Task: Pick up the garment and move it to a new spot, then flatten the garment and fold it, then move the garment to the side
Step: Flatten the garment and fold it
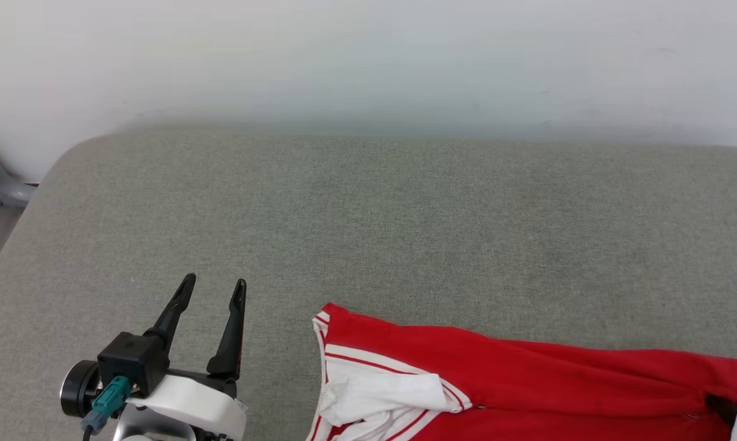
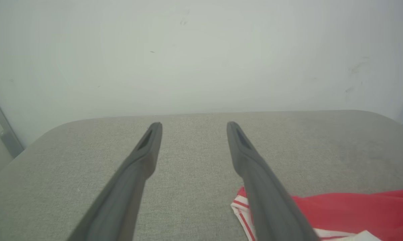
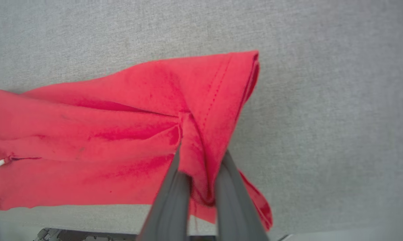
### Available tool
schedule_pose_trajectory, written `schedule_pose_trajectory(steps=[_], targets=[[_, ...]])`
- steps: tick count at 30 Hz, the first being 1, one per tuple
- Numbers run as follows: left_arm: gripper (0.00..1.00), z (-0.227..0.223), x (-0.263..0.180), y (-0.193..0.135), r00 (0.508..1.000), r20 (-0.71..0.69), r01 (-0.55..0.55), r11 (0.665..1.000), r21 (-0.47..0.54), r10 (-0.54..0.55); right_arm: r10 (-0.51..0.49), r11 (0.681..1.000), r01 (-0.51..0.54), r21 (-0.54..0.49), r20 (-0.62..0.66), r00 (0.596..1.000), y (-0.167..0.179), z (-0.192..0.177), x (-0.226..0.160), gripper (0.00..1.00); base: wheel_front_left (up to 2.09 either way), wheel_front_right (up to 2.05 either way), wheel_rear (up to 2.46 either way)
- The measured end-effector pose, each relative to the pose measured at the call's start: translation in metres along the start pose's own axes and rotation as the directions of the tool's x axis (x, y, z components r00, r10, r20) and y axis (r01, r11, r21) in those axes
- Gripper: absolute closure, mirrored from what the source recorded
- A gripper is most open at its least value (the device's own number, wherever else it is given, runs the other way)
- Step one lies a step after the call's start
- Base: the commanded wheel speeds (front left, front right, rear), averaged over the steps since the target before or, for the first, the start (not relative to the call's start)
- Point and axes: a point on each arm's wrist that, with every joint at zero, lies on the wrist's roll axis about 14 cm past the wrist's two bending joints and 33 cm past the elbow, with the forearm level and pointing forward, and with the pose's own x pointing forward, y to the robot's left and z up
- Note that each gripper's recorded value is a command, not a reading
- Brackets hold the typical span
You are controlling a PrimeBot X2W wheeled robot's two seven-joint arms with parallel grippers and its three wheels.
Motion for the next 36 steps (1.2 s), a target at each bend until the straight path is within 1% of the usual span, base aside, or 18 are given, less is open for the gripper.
schedule_pose_trajectory(steps=[2, 4, 6, 8, 9, 11, 14, 15, 16, 17, 19, 22, 27, 31, 33, 35, 36], targets=[[0.00, 0.000, 0.000, -0.002, 1.000, -0.002, 0.004, 1.000, -0.001, -0.004, -0.020, 1.000, 0.020, 0.020, 0.003, 1.000, -0.009, 0.000, -0.005, 1.00, 0.00, 0.00, 0.00], [0.00, 0.000, 0.000, -0.004, 1.000, 0.000, 0.010, 1.000, -0.002, -0.010, -0.010, 0.999, 0.010, 0.050, 0.000, 1.000, -0.010, -0.001, -0.009, 1.00, 0.00, 0.00, 0.00], [0.00, 0.000, 0.001, -0.007, 1.000, 0.001, 0.018, 1.000, -0.006, -0.018, 0.050, 0.993, -0.049, 0.108, -0.010, 0.999, 0.003, -0.005, -0.009, 1.00, 0.00, 0.00, 0.00], [0.00, 0.000, 0.001, -0.009, 1.000, -0.002, 0.024, 1.000, -0.008, -0.024, 0.149, 0.972, -0.144, 0.183, -0.015, 0.989, 0.026, -0.007, -0.009, 1.00, 0.00, 0.00, 0.00], [0.00, 0.000, 0.000, -0.010, 1.000, -0.002, 0.025, 1.000, -0.009, -0.025, 0.203, 0.956, -0.195, 0.220, -0.017, 0.979, 0.038, -0.007, -0.010, 1.00, 0.00, 0.00, 0.00], [0.00, 0.000, -0.001, -0.010, 1.000, -0.008, 0.025, 1.000, -0.012, -0.025, 0.322, 0.906, -0.305, 0.294, -0.009, 0.947, 0.060, -0.005, -0.014, 1.00, 0.00, 0.00, 0.00], [0.00, 0.000, -0.002, -0.010, 1.000, -0.012, 0.024, 1.000, -0.014, -0.024, 0.448, 0.835, -0.415, 0.361, -0.010, 0.894, 0.079, -0.003, -0.021, 1.00, 0.00, 0.00, 0.00], [0.00, 0.000, -0.003, -0.009, 1.000, -0.013, 0.023, 1.000, -0.013, -0.023, 0.496, 0.802, -0.455, 0.387, -0.008, 0.868, 0.086, -0.003, -0.022, 1.00, 0.00, 0.00, 0.00], [0.00, 0.000, -0.004, -0.009, 1.000, -0.014, 0.021, 1.000, -0.013, -0.022, 0.546, 0.761, -0.497, 0.417, 0.001, 0.838, 0.094, -0.002, -0.022, 1.00, 0.00, 0.00, 0.00], [0.00, 0.000, -0.005, -0.008, 1.000, -0.017, 0.019, 1.000, -0.014, -0.020, 0.586, 0.730, -0.527, 0.434, -0.002, 0.810, 0.104, -0.004, -0.022, 1.00, 0.00, 0.00, 0.00], [0.00, 0.000, -0.007, -0.007, 1.000, -0.020, 0.014, 1.000, -0.014, -0.014, 0.653, 0.676, -0.575, 0.460, -0.014, 0.757, 0.125, -0.009, -0.020, 1.00, 0.00, 0.00, 0.00], [0.00, -0.001, -0.008, -0.004, 1.000, -0.026, 0.005, 1.000, -0.017, -0.005, 0.727, 0.610, -0.630, 0.480, -0.024, 0.686, 0.155, -0.012, -0.016, 1.00, 0.00, 0.00, 0.00], [0.00, -0.004, -0.009, 0.001, 0.999, -0.036, -0.013, 1.000, -0.024, 0.012, 0.816, 0.521, -0.694, 0.496, -0.053, 0.575, 0.209, -0.018, -0.012, 1.00, 0.00, 0.00, 0.00], [0.00, -0.005, -0.008, 0.009, 0.999, -0.038, -0.039, 0.999, -0.025, 0.038, 0.864, 0.470, -0.722, 0.508, -0.098, 0.494, 0.250, -0.029, -0.010, 1.00, 0.00, 0.00, 0.00], [0.00, -0.008, -0.007, 0.013, 0.998, -0.045, -0.050, 0.998, -0.025, 0.049, 0.879, 0.454, -0.735, 0.504, -0.115, 0.463, 0.268, -0.032, -0.009, 1.00, 0.00, 0.00, 0.00], [0.00, -0.010, -0.004, 0.015, 0.997, -0.048, -0.053, 0.998, -0.026, 0.052, 0.895, 0.428, -0.748, 0.508, -0.124, 0.428, 0.285, -0.034, -0.010, 1.00, 0.00, 0.00, 0.00], [0.00, -0.011, -0.003, 0.016, 0.997, -0.051, -0.058, 0.998, -0.026, 0.056, 0.897, 0.429, -0.749, 0.504, -0.138, 0.421, 0.292, -0.037, -0.008, 1.00, 0.00, 0.00, 0.00]])
